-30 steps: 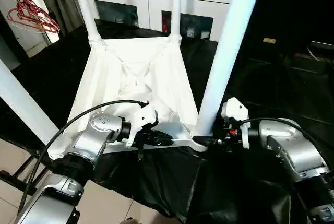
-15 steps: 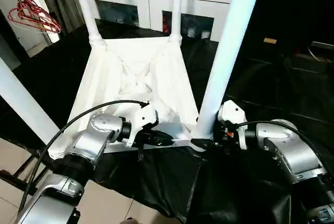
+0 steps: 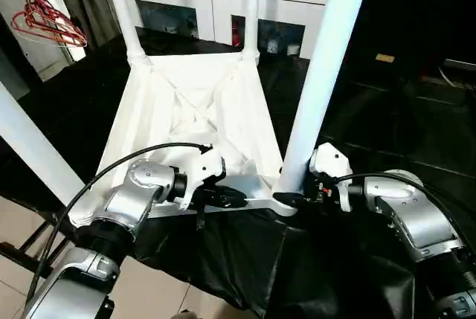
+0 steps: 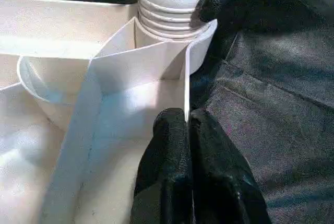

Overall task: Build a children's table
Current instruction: Rotate leg to tighten

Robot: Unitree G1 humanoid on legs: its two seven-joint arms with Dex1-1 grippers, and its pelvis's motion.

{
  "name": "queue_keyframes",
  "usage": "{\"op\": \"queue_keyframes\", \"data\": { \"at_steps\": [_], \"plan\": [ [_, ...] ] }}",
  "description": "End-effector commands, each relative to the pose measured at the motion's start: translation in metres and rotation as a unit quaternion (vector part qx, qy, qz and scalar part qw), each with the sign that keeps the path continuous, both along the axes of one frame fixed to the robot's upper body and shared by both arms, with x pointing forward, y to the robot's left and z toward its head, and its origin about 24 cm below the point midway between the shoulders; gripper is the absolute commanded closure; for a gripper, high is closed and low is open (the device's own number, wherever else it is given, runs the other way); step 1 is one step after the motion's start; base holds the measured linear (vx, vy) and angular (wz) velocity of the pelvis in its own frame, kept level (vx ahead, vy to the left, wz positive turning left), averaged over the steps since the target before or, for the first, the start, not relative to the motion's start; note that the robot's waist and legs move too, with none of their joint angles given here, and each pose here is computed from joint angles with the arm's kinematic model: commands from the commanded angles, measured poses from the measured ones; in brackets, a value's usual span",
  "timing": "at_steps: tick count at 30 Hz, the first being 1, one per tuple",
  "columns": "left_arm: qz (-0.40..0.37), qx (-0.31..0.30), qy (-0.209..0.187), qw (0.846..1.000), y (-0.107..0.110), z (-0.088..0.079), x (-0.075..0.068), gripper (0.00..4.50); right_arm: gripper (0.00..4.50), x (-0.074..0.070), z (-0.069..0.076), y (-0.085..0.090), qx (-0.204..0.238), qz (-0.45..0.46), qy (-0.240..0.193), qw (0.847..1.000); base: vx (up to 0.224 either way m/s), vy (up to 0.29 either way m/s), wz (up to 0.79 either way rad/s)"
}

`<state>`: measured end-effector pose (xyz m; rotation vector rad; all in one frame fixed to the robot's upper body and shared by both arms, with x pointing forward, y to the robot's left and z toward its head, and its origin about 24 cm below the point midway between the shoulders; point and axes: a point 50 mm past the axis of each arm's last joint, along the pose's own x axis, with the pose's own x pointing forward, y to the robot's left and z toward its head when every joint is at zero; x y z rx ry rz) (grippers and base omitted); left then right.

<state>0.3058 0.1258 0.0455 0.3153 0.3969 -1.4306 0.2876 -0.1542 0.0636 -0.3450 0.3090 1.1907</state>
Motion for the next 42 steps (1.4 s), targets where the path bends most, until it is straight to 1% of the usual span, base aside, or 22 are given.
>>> {"op": "queue_keyframes", "data": {
  "at_steps": [1, 6, 10, 12, 14, 15, 16, 17, 18, 19, 21, 22, 23, 24, 25, 27, 28, 29, 33, 35, 37, 42],
  "plan": [
    [-0.009, -0.012, -0.026, 1.000, -0.004, 0.010, 0.002, 4.50, 2.10, -0.008, -0.016, 0.005, -0.012, 0.016, 0.039, 0.999, 0.000, 0.000, 0.00],
    [0.003, -0.011, -0.030, 0.999, -0.004, 0.010, 0.003, 4.50, 2.24, -0.008, -0.020, 0.006, -0.007, -0.007, 0.038, 0.999, 0.000, 0.000, 0.00],
    [0.073, 0.000, -0.049, 0.996, -0.013, 0.006, 0.014, 4.50, 2.40, 0.004, -0.030, 0.011, 0.019, -0.116, 0.017, 0.993, 0.000, 0.000, 0.00],
    [0.117, 0.005, -0.064, 0.991, -0.025, 0.004, 0.020, 4.50, 2.42, 0.007, -0.038, 0.018, 0.041, -0.172, 0.028, 0.984, 0.000, 0.000, 0.00],
    [0.132, 0.007, -0.068, 0.989, -0.030, 0.003, 0.022, 4.50, 2.45, 0.008, -0.041, 0.022, 0.048, -0.189, 0.033, 0.980, 0.000, 0.000, 0.00],
    [0.148, 0.003, -0.069, 0.987, -0.038, 0.002, 0.024, 4.50, 2.47, 0.009, -0.044, 0.027, 0.054, -0.208, 0.038, 0.976, 0.000, 0.000, 0.00],
    [0.183, -0.005, -0.070, 0.981, -0.056, 0.002, 0.027, 4.50, 2.47, 0.012, -0.050, 0.039, 0.056, -0.251, 0.043, 0.966, 0.000, 0.000, 0.00],
    [0.196, -0.008, -0.069, 0.978, -0.065, 0.002, 0.028, 4.50, 2.47, 0.014, -0.053, 0.044, 0.052, -0.270, 0.042, 0.961, 0.000, 0.000, 0.00],
    [0.196, -0.008, -0.069, 0.978, -0.065, 0.002, 0.028, 4.50, 2.47, 0.014, -0.053, 0.044, 0.052, -0.270, 0.042, 0.961, 0.000, 0.000, 0.00],
    [0.203, -0.014, -0.071, 0.976, -0.075, 0.003, 0.029, 4.50, 2.47, 0.016, -0.055, 0.052, 0.050, -0.285, 0.044, 0.956, 0.000, 0.000, 0.00],
    [0.202, -0.018, -0.075, 0.976, -0.085, 0.004, 0.028, 4.50, 2.47, 0.019, -0.054, 0.061, 0.074, -0.297, 0.053, 0.950, 0.000, 0.000, 0.00],
    [0.195, -0.018, -0.079, 0.977, -0.090, 0.005, 0.027, 4.50, 2.15, 0.020, -0.052, 0.066, 0.093, -0.301, 0.064, 0.947, 0.000, 0.000, 0.00],
    [0.193, -0.018, -0.080, 0.978, -0.091, 0.005, 0.027, 4.50, 1.96, 0.020, -0.052, 0.067, 0.097, -0.301, 0.066, 0.946, 0.000, 0.000, 0.00],
    [0.189, -0.018, -0.083, 0.978, -0.092, 0.006, 0.027, 4.50, 1.83, 0.020, -0.051, 0.069, 0.100, -0.299, 0.064, 0.947, 0.000, 0.000, 0.00],
    [0.172, -0.016, -0.088, 0.981, -0.091, 0.006, 0.026, 4.50, 1.83, 0.021, -0.047, 0.069, 0.111, -0.293, 0.063, 0.948, 0.000, 0.000, 0.00],
    [0.162, -0.016, -0.089, 0.983, -0.088, 0.006, 0.025, 4.50, 1.63, 0.022, -0.045, 0.067, 0.114, -0.288, 0.061, 0.949, 0.000, 0.000, 0.00],
    [0.157, -0.016, -0.089, 0.983, -0.086, 0.006, 0.024, 4.50, 1.63, 0.022, -0.044, 0.066, 0.114, -0.286, 0.060, 0.949, 0.000, 0.000, 0.00],
    [0.151, -0.015, -0.089, 0.984, -0.083, 0.006, 0.024, 4.50, 1.47, 0.023, -0.043, 0.063, 0.111, -0.284, 0.054, 0.951, 0.000, 0.000, 0.00],
    [0.113, -0.027, -0.088, 0.989, -0.068, 0.007, 0.019, 4.50, 1.15, 0.021, -0.036, 0.045, 0.077, -0.238, 0.021, 0.968, 0.000, 0.000, 0.00],
    [0.098, -0.032, -0.083, 0.991, -0.063, 0.008, 0.017, 4.50, 1.15, 0.019, -0.035, 0.038, 0.064, -0.212, 0.015, 0.975, 0.000, 0.000, 0.00],
    [0.068, -0.034, -0.076, 0.994, -0.054, 0.009, 0.014, 4.50, 1.15, 0.015, -0.031, 0.025, 0.042, -0.166, 0.005, 0.985, 0.057, -0.023, 0.04],
    [0.033, -0.027, -0.066, 0.997, -0.044, 0.010, 0.009, 4.50, 1.15, 0.012, -0.027, 0.013, 0.024, -0.136, -0.003, 0.990, 0.048, -0.025, 0.02]
  ]
}}
